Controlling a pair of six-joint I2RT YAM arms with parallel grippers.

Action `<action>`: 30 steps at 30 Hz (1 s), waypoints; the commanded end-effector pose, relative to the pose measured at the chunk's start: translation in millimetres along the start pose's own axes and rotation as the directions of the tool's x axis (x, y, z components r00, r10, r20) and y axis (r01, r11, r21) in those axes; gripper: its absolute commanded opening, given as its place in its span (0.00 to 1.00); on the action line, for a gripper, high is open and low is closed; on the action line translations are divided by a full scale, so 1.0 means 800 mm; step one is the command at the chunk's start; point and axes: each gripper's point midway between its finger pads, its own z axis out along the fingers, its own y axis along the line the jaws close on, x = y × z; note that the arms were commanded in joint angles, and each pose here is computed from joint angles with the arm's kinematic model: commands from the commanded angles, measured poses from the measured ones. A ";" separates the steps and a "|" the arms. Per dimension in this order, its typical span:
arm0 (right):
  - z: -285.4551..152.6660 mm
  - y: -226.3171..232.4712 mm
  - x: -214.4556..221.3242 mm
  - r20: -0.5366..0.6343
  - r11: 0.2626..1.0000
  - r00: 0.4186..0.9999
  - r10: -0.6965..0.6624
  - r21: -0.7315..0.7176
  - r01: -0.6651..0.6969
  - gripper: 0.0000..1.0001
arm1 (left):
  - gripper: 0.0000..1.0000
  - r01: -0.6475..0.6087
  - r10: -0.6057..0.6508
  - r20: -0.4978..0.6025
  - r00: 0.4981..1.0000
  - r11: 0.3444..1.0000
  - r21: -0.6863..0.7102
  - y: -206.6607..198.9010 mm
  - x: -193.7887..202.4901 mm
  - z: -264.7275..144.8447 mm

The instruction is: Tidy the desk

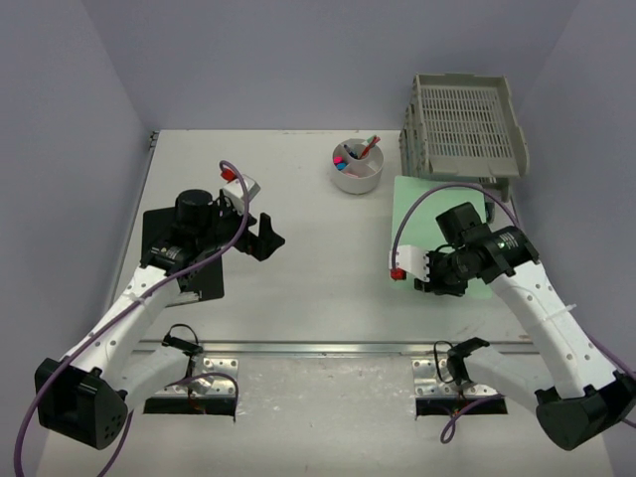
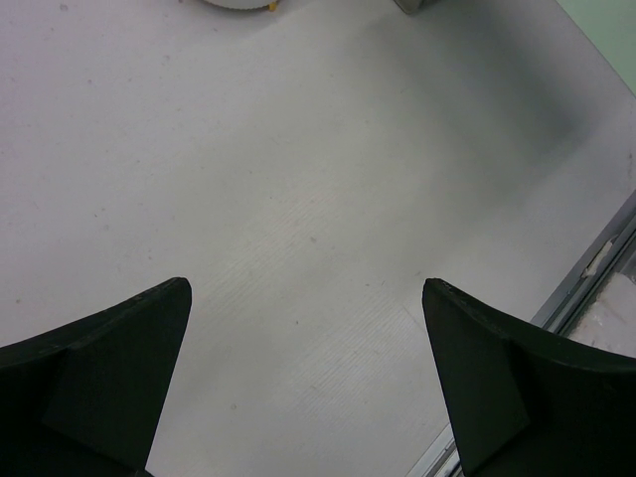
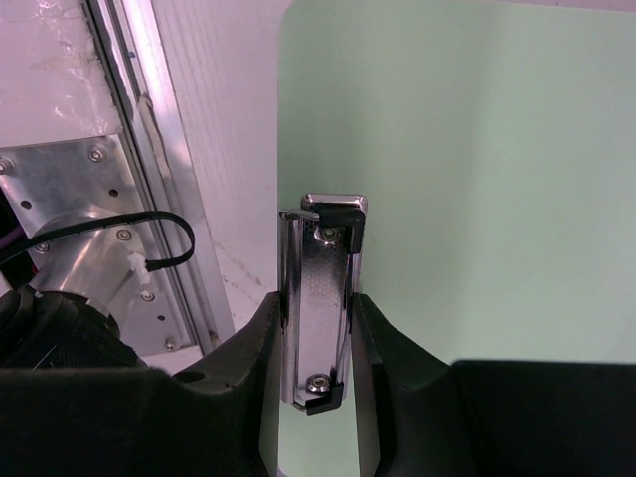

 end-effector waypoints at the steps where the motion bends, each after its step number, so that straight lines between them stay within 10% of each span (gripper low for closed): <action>1: -0.008 -0.028 -0.012 0.093 0.997 0.995 -0.048 0.062 0.042 0.00 | 1.00 -0.050 0.049 0.064 0.997 0.999 0.007 -0.002 -0.033 -0.004; 30: -0.024 -0.084 0.078 0.082 0.995 0.993 -0.090 0.045 0.087 0.00 | 1.00 -0.070 0.069 0.042 0.997 0.998 0.006 0.004 -0.033 0.004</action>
